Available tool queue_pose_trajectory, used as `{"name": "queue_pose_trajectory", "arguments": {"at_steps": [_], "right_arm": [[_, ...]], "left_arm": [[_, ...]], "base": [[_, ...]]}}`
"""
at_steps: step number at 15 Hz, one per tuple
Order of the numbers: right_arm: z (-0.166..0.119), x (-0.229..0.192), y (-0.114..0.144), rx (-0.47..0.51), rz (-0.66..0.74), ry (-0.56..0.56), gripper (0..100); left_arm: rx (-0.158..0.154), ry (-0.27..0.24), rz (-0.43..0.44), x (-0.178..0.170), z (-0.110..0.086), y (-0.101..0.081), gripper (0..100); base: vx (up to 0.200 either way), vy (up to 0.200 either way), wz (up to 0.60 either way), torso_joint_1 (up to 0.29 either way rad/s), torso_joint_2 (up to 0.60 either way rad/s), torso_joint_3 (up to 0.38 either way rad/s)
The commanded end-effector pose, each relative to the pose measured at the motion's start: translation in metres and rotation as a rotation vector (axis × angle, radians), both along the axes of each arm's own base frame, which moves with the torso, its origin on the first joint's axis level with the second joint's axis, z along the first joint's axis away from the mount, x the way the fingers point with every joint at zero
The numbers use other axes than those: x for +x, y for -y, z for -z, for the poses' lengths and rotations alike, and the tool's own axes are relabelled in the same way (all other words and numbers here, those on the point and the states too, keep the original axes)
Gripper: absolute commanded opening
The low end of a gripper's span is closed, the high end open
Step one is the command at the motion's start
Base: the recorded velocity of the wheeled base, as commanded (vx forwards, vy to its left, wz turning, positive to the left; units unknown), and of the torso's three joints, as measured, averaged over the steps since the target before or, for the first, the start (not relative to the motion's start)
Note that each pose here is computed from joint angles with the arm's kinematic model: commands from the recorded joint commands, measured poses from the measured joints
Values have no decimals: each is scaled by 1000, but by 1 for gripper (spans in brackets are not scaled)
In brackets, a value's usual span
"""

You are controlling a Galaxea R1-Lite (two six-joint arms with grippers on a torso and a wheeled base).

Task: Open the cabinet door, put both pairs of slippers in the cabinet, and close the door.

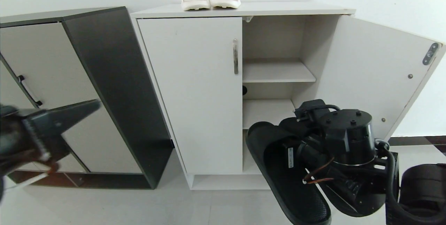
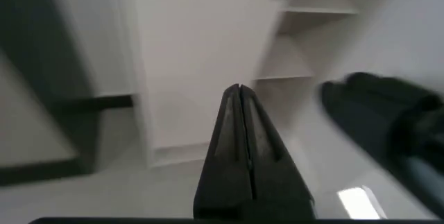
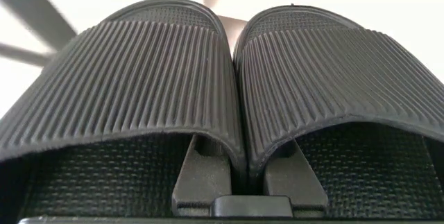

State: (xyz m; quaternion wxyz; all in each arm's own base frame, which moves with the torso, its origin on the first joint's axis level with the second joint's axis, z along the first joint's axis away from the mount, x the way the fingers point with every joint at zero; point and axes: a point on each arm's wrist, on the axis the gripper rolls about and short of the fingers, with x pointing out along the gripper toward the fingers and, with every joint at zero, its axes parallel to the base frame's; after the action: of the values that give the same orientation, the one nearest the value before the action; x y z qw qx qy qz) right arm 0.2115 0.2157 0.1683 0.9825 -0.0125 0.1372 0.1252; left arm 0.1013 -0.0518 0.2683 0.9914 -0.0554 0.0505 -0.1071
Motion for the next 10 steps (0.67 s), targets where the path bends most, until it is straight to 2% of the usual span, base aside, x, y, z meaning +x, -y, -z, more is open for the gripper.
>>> {"name": "queue_pose_trajectory", "arguments": {"at_steps": [1, 2, 3, 4, 6, 7, 8, 9, 10], "right_arm": [[11, 10, -2, -25, 19, -23, 0], [11, 10, -2, -24, 20, -22, 0], [11, 10, -2, -25, 20, -21, 0], [12, 10, -3, -29, 19, -23, 0], [17, 13, -6, -42, 19, -33, 0], [18, 13, -6, -43, 19, -34, 0], [18, 13, -6, -41, 19, -34, 0], [17, 13, -5, -39, 19, -32, 0], [15, 13, -6, -31, 18, -25, 0]], "left_arm": [[74, 39, -446, -83, 50, -58, 0], [116, 34, -583, -99, 79, -63, 0], [126, 37, -631, -108, 96, -64, 0], [137, 44, -689, -119, 124, -64, 0], [128, 78, -758, -130, 147, -62, 0], [145, 39, -799, -131, 165, -62, 0], [138, 25, -801, -127, 175, -62, 0], [153, 28, -732, -124, 187, -62, 0], [167, 99, -559, -125, 188, -60, 0]], "base": [[0, 0, 0, 0, 0, 0], [0, 0, 0, 0, 0, 0], [0, 0, 0, 0, 0, 0], [0, 0, 0, 0, 0, 0], [0, 0, 0, 0, 0, 0], [0, 0, 0, 0, 0, 0], [0, 0, 0, 0, 0, 0], [0, 0, 0, 0, 0, 0], [0, 0, 0, 0, 0, 0]]}}
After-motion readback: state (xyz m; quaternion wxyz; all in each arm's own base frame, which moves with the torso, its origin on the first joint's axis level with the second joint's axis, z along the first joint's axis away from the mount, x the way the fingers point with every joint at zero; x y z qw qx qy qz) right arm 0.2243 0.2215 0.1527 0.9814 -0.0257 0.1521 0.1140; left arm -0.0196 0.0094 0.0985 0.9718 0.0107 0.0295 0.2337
